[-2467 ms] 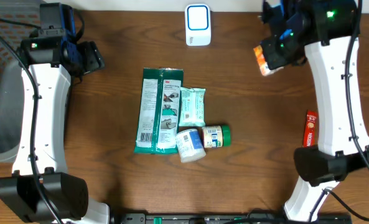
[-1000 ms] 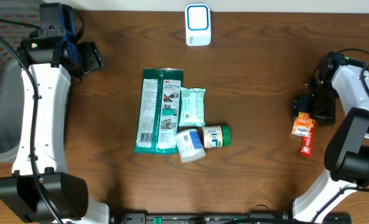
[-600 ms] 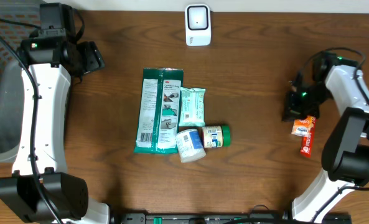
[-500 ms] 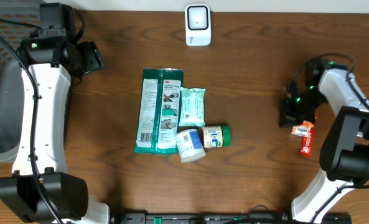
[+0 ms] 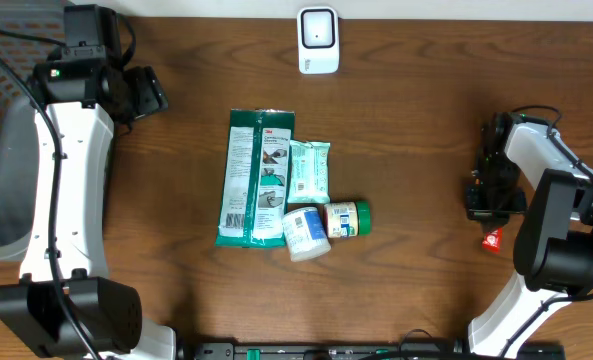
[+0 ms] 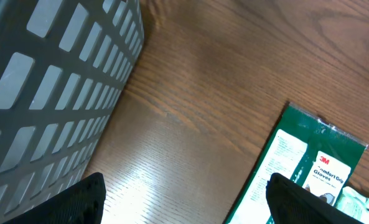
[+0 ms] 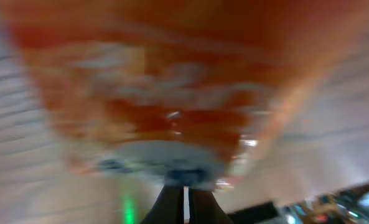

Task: Scan the item barcode
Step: 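Open the right gripper to release the pack and raise it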

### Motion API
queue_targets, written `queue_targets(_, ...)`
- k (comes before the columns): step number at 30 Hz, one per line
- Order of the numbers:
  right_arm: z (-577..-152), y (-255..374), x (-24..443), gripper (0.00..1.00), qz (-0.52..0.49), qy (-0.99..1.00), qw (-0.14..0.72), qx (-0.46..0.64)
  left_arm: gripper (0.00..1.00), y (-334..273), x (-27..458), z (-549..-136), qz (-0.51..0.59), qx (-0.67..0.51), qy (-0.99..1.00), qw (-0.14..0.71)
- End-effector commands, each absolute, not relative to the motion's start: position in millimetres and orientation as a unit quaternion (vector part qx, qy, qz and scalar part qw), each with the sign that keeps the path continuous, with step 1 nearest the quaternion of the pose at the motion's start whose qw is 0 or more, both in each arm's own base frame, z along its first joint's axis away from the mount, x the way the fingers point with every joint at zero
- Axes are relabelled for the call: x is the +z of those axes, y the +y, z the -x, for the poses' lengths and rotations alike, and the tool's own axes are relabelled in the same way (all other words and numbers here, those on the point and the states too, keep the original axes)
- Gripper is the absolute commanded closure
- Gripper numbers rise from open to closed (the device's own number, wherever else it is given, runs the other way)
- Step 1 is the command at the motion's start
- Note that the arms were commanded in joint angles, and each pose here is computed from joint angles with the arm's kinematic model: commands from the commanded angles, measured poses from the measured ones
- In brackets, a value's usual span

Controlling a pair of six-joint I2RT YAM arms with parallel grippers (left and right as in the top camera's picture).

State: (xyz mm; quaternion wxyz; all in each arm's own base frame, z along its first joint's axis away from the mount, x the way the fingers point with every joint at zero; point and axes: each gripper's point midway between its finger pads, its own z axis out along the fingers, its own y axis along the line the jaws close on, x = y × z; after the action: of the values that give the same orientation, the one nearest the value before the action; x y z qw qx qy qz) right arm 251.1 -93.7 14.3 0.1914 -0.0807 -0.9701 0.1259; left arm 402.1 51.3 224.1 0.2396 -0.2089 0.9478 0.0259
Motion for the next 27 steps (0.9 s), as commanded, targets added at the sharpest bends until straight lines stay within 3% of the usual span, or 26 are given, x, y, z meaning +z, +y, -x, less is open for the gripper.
queue_targets(1, -253.9, -116.1, 22.5, 0.99, 0.077, -0.961, 0.184, 0.193, 0.18, 56.2, 231.7, -399.8, 0.211, 0.034, 0.945, 0.249)
queue_targets(12, -263.8, -64.2, 6.9, 0.99, 0.104, -0.980, 0.166, 0.039, 0.18, 56.2, 231.7, -399.8, 0.211, 0.034, 0.945, 0.249)
queue_targets(19, -277.8, -73.3, 17.4, 0.99, 0.098, -0.983, 0.142, 0.060, 0.18, 56.2, 231.7, -399.8, 0.211, 0.034, 0.945, 0.249)
queue_targets(27, -324.3, -7.2, 35.3, 0.99, 0.027, -0.991, 0.036, -0.126, 0.18, 56.2, 231.8, -399.9, 0.211, 0.034, 0.945, 0.249)
